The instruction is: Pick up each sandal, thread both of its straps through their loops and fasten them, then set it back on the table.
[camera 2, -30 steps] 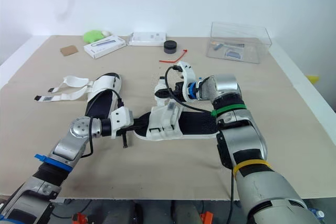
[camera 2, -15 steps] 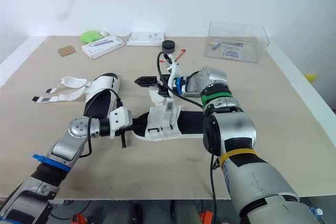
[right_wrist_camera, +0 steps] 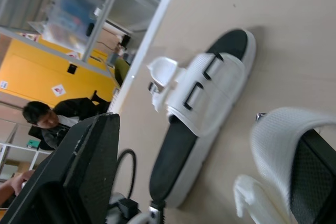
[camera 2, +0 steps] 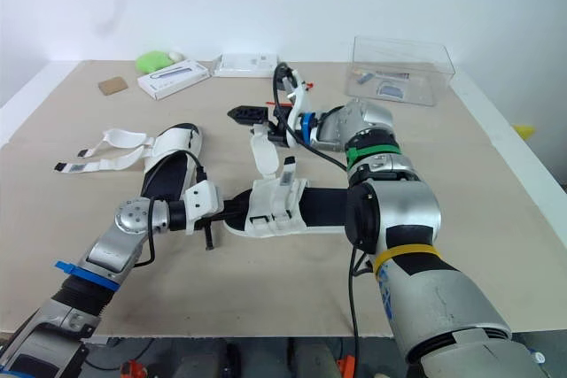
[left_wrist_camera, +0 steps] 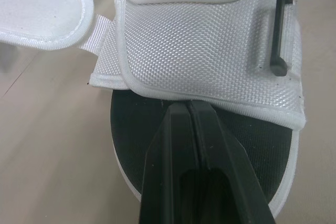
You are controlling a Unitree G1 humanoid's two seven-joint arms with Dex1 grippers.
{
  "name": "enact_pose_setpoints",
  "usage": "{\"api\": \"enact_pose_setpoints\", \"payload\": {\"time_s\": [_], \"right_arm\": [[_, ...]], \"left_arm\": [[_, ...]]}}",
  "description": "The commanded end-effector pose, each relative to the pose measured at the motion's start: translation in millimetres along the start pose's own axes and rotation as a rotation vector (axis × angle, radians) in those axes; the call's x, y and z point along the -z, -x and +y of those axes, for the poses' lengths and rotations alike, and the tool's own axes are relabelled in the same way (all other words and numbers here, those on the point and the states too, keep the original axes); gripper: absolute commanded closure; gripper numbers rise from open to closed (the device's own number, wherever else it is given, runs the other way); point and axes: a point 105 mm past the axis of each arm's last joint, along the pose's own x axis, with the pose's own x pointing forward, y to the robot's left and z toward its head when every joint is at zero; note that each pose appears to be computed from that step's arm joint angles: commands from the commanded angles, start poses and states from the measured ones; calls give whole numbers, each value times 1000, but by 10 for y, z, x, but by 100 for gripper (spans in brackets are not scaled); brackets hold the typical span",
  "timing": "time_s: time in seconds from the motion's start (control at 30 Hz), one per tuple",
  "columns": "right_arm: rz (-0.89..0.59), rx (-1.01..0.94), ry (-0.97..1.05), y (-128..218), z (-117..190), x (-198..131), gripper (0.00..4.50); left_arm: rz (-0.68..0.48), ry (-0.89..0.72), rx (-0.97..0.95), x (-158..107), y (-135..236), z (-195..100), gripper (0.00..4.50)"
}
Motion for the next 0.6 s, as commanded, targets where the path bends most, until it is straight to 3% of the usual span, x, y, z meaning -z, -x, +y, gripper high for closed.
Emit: {"api": "enact_pose_setpoints", "payload": {"time_s": [0.03,0.17,0.23,0.3,0.47,0.6], "right_arm": [[-50,-59,43,35,195,-179,77],[-49,-61,41,39,195,-174,287],[-48,-69,48,39,205,-175,346],[-42,-70,81,41,208,-172,447],[-2,-82,363,74,245,-161,447],[37,-153,784,137,353,16,447]], "left_arm": [[86,48,24,221,-28,-86,450],[84,48,27,221,-28,-101,450],[83,49,30,220,-28,-108,450],[83,49,32,222,-31,-114,450],[80,52,36,220,-43,-128,450],[79,54,34,220,-41,-130,450]]}}
